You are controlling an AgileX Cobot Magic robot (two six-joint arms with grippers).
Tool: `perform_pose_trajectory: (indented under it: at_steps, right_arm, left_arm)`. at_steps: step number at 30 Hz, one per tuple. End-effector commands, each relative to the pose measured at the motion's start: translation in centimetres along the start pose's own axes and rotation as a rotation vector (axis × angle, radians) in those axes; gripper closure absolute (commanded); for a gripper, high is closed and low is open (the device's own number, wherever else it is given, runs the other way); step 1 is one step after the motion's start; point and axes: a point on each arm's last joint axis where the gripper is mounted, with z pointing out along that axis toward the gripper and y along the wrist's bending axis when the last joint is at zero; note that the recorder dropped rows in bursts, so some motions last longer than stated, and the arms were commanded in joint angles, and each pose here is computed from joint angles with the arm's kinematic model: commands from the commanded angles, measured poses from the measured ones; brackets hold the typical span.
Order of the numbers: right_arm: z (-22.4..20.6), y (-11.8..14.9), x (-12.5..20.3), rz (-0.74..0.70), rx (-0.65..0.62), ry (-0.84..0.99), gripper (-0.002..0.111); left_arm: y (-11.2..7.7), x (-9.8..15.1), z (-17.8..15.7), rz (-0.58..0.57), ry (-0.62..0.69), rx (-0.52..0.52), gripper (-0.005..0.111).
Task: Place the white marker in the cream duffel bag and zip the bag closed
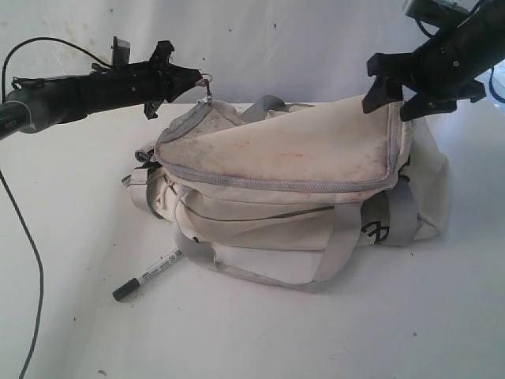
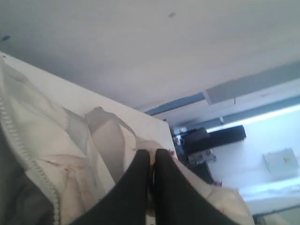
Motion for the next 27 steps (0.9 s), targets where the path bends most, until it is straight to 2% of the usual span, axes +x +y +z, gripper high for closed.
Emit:
perform_pose_trajectory:
  at_steps: [1, 7, 14, 17, 22, 27]
  right_arm:
    - [0.2, 2.7, -0.9, -0.055, -0.086, -0.101, 0.048]
    - [2.6, 5.2, -1.5, 0.029, -0.214, -0.188, 0.048]
    - [7.9, 6.0, -1.8, 0.022, -0.322, -0.195, 0.048]
    - [9.7, 6.5, -2.1, -0.039, -0.328, -0.228, 0.048]
    - [12.2, 7.8, -2.6, -0.18, -0.268, -0.343, 0.048]
    - [14.1, 9.4, -2.9, -0.238, -0.285, -0.356, 0.048]
  left_arm:
    - [-1.9, 0.0, -0.7, 0.149, 0.075, 0.139, 0.107]
    - [-2.0, -0.3, -2.2, 0.093, 0.139, 0.218, 0.107]
    - [-2.5, -0.5, -2.8, 0.051, 0.17, 0.251, 0.107]
    - [-3.8, -0.9, -3.0, 0.062, 0.166, 0.261, 0.107]
    - [-6.1, -1.6, -3.5, 0.06, 0.162, 0.277, 0.107]
    - [-6.9, -1.4, -3.8, 0.092, 0.238, 0.19, 0.107]
